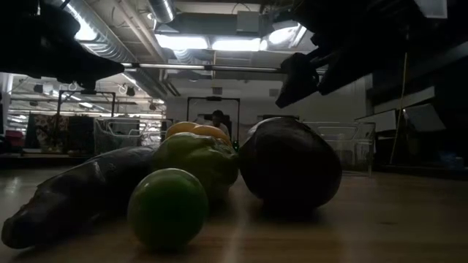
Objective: Sort produce into baskets
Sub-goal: Put the red tomato into the right transparent bin
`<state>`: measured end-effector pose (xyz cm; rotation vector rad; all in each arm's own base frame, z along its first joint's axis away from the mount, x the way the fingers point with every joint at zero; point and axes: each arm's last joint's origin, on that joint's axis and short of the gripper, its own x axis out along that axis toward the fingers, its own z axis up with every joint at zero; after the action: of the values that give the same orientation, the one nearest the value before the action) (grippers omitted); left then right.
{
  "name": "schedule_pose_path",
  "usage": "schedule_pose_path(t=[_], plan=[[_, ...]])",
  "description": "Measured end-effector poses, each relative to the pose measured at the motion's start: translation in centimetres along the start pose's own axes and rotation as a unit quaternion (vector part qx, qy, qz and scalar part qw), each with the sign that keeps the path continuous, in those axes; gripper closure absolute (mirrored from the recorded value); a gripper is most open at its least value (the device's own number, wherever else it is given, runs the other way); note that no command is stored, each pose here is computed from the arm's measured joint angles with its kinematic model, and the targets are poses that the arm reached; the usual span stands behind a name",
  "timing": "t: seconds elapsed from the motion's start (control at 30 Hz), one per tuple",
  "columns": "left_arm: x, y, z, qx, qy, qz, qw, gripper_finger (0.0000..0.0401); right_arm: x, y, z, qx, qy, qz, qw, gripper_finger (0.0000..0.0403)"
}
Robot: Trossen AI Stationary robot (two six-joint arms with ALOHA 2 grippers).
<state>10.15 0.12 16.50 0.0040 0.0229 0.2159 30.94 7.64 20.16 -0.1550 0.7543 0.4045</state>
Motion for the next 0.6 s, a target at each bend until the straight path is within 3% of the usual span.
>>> schedule_pose_path(t=[0.17, 0.6], plan=[[0.0, 0.0, 0.0, -0.012, 0.000, 0.000, 1.000, 0.0400, 1.3, 0.9, 0.2, -0.029, -0.012, -0.008, 0.999, 0.0036], [0.0, 0.0, 0.0, -0.013, 0.000, 0.000, 1.000, 0.0400, 2.8, 0.9, -0.2, -0.032, -0.016, 0.004, 0.999, 0.0036]])
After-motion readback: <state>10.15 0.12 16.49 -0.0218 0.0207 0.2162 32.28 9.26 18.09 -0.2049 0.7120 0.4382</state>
